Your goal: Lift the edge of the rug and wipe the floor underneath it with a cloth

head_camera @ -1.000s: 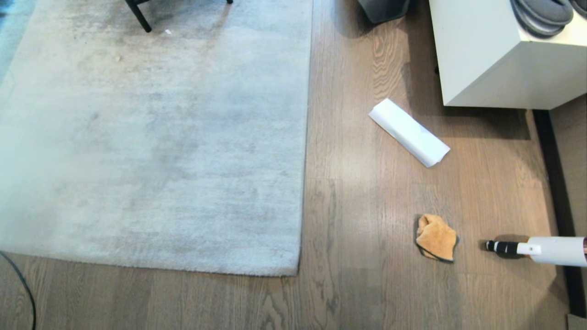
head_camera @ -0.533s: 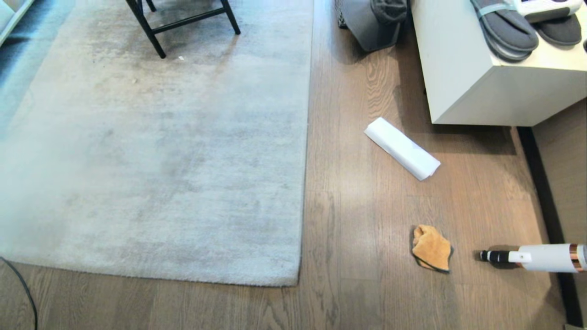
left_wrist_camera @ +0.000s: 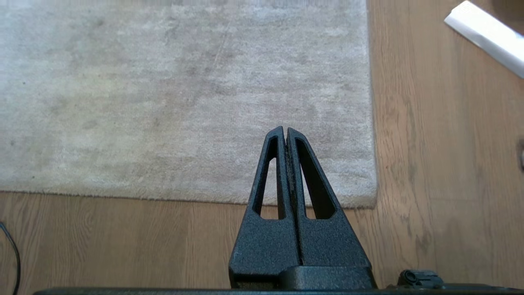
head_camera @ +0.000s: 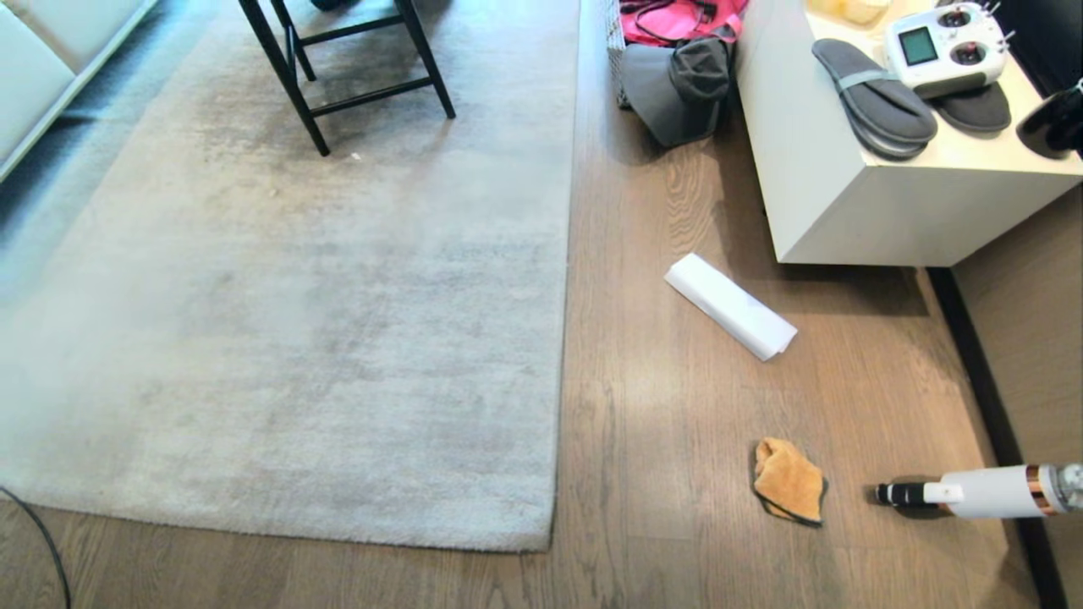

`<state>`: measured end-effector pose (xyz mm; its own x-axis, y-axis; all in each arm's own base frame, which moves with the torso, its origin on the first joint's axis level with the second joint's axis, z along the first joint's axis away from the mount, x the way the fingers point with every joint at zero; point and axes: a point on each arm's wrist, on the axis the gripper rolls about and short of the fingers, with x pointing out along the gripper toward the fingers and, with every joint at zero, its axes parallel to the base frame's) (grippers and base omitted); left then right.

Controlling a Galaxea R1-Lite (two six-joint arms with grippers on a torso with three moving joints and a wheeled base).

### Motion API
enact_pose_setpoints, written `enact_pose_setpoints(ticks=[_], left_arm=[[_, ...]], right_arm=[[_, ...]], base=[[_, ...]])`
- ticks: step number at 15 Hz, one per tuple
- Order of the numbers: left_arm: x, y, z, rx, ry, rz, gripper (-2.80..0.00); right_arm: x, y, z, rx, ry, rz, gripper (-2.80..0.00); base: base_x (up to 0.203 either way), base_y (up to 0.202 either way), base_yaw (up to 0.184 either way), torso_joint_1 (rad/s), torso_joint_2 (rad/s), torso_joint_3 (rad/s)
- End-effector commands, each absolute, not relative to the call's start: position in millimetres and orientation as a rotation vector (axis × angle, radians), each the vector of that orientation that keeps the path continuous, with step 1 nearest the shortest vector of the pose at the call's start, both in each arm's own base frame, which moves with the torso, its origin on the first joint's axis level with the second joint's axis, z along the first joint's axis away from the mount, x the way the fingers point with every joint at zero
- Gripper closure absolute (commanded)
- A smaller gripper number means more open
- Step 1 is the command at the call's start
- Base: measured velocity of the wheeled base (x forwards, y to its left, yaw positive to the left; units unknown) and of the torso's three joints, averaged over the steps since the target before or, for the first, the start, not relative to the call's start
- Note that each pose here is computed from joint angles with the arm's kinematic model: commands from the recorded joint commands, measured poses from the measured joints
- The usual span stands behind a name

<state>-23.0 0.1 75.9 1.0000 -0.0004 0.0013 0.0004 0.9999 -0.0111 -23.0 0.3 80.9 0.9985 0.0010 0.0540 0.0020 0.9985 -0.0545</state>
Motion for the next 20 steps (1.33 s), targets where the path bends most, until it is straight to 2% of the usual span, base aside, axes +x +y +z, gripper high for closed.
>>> enact_pose_setpoints(ticks=[1, 20], left_arm=[[-22.9, 0.1, 75.9, -0.012, -0.001, 0.000, 0.00], [-22.9, 0.1, 75.8, -0.011, 0.000, 0.000, 0.00]], right_arm=[[-22.9, 0.3, 81.0, -0.056, -0.054, 0.000, 0.00], [-22.9, 0.3, 81.0, -0.056, -0.054, 0.000, 0.00]], base=[[0.000, 0.000, 0.000, 0.009, 0.00, 0.203], [0.000, 0.000, 0.000, 0.003, 0.00, 0.203]])
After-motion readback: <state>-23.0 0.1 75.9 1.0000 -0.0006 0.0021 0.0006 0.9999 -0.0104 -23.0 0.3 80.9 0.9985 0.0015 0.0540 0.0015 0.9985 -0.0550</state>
